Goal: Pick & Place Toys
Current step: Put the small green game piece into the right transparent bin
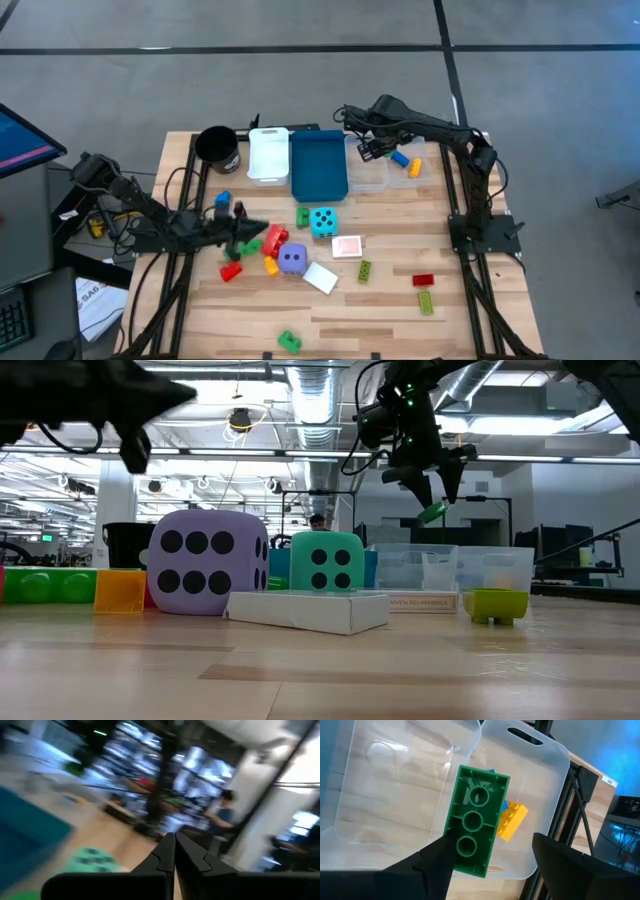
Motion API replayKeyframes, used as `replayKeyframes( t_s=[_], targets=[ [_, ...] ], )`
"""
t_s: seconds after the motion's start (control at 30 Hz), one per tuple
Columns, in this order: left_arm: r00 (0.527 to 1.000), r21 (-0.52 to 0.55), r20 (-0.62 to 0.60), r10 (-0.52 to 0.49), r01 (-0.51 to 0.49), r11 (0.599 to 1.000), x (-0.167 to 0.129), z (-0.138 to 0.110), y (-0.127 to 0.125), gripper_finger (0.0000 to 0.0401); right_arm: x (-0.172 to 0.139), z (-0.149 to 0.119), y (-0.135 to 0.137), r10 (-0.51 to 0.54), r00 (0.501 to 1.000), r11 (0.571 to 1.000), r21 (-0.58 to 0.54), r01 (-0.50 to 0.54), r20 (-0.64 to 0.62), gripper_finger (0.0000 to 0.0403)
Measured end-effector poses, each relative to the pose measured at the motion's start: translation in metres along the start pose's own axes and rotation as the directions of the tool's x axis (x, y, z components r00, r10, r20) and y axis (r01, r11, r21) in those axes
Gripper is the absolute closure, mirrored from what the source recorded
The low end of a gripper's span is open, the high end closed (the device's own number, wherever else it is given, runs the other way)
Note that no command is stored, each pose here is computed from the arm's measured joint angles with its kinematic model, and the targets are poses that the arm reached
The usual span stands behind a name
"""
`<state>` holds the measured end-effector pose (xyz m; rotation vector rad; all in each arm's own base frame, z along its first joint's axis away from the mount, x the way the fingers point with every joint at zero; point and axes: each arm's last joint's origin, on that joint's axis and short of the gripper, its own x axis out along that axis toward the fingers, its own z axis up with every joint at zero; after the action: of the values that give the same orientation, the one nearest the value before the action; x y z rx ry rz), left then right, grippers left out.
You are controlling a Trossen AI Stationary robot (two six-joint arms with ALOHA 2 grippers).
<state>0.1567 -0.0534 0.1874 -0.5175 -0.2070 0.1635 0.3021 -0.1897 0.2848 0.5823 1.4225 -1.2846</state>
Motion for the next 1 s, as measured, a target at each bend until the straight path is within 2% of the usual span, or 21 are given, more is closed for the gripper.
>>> replayKeyframes(
  t_s=[0.13, 0.23, 0.33, 0.53, 0.67, 0.8, 0.9, 1.0],
  targets=[
    [1.0, 0.032, 0.01, -0.002, 0.001, 0.999, 0.018, 0.013, 0.011, 0.0401, 0.002, 0.002, -0.002, 0.01, 1.0, 1.0, 0.004, -0.01, -0.014, 0.0148],
    [1.0, 0.055, -0.001, -0.02, 0.02, 0.998, 0.032, 0.024, 0.017, 0.0401, 0.003, 0.005, -0.01, 0.045, 0.998, 0.999, 0.024, -0.044, -0.043, 0.0148],
    [1.0, 0.095, 0.019, 0.0, -0.002, 0.995, 0.042, 0.036, 0.024, 0.0401, 0.001, 0.006, -0.016, 0.085, 0.994, 0.996, 0.014, -0.085, -0.065, 0.0147],
    [0.995, 0.205, 0.095, 0.045, -0.063, 0.977, 0.051, 0.053, 0.033, 0.0401, -0.03, -0.015, -0.019, 0.206, 0.978, 0.978, -0.028, -0.207, -0.042, 0.0147],
    [0.993, 0.22, 0.101, 0.054, -0.075, 0.973, 0.052, 0.054, 0.034, 0.0401, -0.058, -0.042, -0.03, 0.261, 0.965, 0.965, -0.019, -0.26, 0.034, 0.0147],
    [0.994, 0.218, 0.102, 0.041, -0.062, 0.974, 0.052, 0.055, 0.034, 0.0401, -0.072, -0.083, -0.055, 0.254, 0.96, 0.965, 0.035, -0.26, 0.121, 0.0147],
    [0.993, 0.214, 0.115, -0.035, 0.01, 0.977, 0.051, 0.058, 0.03, 0.0401, -0.066, -0.12, -0.075, 0.237, 0.953, 0.954, 0.142, -0.265, 0.188, 0.0147],
    [0.988, 0.228, 0.109, -0.112, 0.085, 0.97, 0.051, 0.06, 0.027, 0.0401, -0.051, -0.148, -0.081, 0.286, 0.9, 0.915, 0.185, -0.358, 0.33, 0.0147]
  ],
)
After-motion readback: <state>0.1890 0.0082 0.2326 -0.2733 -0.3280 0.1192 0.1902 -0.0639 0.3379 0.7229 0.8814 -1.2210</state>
